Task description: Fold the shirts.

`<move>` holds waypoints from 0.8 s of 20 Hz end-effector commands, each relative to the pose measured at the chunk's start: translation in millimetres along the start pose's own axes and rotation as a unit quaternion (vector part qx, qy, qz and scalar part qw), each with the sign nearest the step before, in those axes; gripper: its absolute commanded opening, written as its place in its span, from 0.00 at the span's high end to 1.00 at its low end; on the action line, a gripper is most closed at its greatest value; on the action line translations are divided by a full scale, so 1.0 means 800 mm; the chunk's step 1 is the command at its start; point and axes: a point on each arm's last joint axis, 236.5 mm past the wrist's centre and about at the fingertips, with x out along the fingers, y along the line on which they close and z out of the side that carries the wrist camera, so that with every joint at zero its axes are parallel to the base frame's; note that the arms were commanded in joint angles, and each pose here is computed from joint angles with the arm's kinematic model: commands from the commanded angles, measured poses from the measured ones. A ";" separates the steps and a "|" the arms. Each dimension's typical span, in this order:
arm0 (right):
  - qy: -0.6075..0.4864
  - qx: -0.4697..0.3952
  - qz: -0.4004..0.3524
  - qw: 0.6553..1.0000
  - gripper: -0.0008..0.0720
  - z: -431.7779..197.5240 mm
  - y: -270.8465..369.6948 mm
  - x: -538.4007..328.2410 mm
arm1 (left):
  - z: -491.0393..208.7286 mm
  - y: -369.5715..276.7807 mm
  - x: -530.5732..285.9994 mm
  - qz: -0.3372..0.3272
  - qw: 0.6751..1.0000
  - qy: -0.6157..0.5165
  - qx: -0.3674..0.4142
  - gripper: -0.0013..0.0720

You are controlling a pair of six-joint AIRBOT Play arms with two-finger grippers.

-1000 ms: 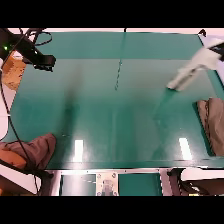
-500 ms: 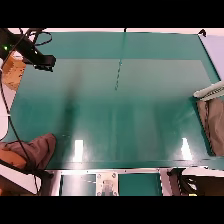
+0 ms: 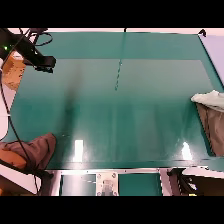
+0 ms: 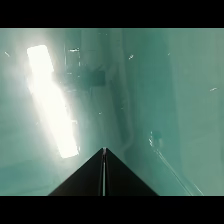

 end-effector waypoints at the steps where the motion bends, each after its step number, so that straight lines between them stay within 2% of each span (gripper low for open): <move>1: 0.058 0.053 -0.151 0.985 0.96 -0.039 -0.089 -0.011 | -0.001 -0.001 0.000 -0.002 1.000 0.002 0.000 0.95; 11: 0.134 0.076 -0.287 0.945 0.95 -0.089 -0.195 0.043 | -0.001 -0.002 0.000 -0.004 1.000 0.002 0.000 0.95; 12: 0.149 0.077 -0.303 0.938 0.92 -0.101 -0.207 0.049 | -0.002 -0.002 0.000 -0.004 1.000 0.003 0.000 0.95; 13: 0.167 0.079 -0.320 0.929 0.58 -0.114 -0.221 0.053 | -0.002 -0.002 0.000 -0.004 1.000 0.003 0.000 0.95; 14: 0.182 0.080 -0.329 0.923 0.15 -0.124 -0.230 0.057 | -0.002 -0.002 0.000 -0.004 1.000 0.002 0.000 0.95; 16: 0.193 0.081 -0.330 0.920 0.12 -0.129 -0.231 0.062 | 0.000 -0.003 -0.001 -0.005 1.000 0.000 0.000 0.95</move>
